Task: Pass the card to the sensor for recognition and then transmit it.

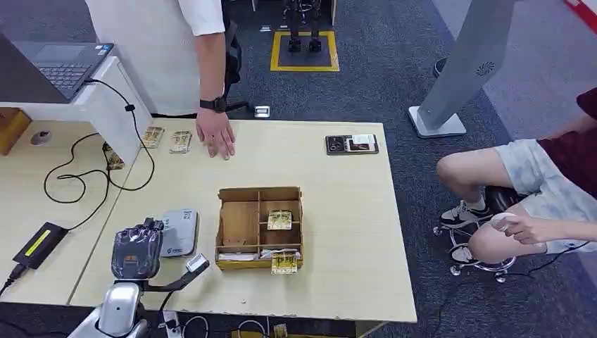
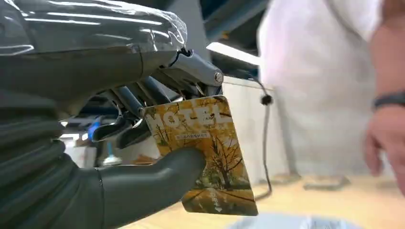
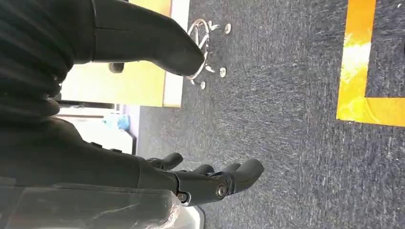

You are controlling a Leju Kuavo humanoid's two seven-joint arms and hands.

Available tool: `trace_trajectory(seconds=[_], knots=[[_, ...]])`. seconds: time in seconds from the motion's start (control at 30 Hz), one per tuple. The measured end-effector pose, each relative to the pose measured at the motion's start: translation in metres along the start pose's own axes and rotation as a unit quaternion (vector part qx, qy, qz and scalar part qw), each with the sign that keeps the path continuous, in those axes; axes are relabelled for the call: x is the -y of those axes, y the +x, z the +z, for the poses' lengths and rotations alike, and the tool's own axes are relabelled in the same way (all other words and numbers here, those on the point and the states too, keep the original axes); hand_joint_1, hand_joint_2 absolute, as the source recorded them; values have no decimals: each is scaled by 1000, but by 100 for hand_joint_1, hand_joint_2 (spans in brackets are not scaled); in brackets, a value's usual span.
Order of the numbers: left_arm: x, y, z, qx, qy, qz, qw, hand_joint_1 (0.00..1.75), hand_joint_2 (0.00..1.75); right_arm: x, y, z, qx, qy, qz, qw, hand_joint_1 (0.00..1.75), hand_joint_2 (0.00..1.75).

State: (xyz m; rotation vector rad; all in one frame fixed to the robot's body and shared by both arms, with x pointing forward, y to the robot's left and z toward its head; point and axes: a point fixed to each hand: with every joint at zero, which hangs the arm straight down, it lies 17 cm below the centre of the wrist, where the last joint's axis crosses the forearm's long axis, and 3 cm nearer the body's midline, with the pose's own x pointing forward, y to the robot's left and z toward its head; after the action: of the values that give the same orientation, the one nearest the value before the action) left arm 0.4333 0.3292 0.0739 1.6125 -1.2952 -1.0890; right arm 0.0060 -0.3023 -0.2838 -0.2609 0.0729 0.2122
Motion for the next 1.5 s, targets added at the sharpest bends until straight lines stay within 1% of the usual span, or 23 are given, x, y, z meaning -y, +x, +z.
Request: trace_trajectory(seconds=[0.07, 0.13, 0.33, 0.47, 0.7, 0.9, 1.0, 1.07, 1.13, 1.2, 1.27, 1.3, 1.4, 1.43, 1.5], knots=[[15, 13, 6, 44, -26, -12, 999, 175, 175, 0, 0, 0, 0, 1, 0, 1000, 0, 175], [24, 19, 9, 68, -44, -16, 997, 175, 175, 0, -2, 0, -1, 1, 1, 1000, 0, 175], [32, 17, 8, 63, -58, -16, 996, 175, 175, -1, -3, 0, -2, 2, 1, 1000, 0, 175], [40, 23, 9, 78, -78, -19, 994, 175, 175, -2, -3, 0, -1, 3, 2, 1000, 0, 175], [53, 25, 9, 88, -113, -26, 989, 175, 175, -1, -2, 0, 2, 4, 2, 1000, 0, 175], [57, 26, 10, 89, -122, -28, 988, 175, 175, -2, -4, 0, 1, 7, 1, 1000, 0, 175], [53, 25, 8, 84, -111, -22, 990, 175, 175, -2, -5, 0, 0, 6, 2, 1000, 0, 175], [44, 25, 8, 75, -86, -7, 993, 175, 175, -1, -5, -1, 0, 4, 5, 1000, 0, 175], [28, 29, 13, 64, -47, 27, 996, 175, 175, 0, -6, -1, -1, 2, 5, 1000, 0, 175], [-3, 37, 8, 55, -7, 70, 996, 175, 175, 1, -8, -1, -1, -3, 4, 1000, 0, 175], [-28, 46, 1, 61, 24, 98, 993, 175, 175, 2, -8, -1, -1, -4, 4, 1000, 0, 175], [-46, 51, -4, 68, 46, 115, 990, 175, 175, 3, -7, -1, -1, -5, 4, 1000, 0, 175], [-98, 63, -18, 86, 113, 174, 974, 164, 175, 3, -8, -2, -2, -6, 4, 1000, 0, 175], [-115, 61, -23, 92, 138, 190, 968, 168, 175, 3, -8, -2, -3, -7, 4, 1000, 0, 175], [-143, 57, -28, 93, 182, 219, 954, 168, 175, 3, -8, -1, -4, -7, 5, 1000, 0, 175]])
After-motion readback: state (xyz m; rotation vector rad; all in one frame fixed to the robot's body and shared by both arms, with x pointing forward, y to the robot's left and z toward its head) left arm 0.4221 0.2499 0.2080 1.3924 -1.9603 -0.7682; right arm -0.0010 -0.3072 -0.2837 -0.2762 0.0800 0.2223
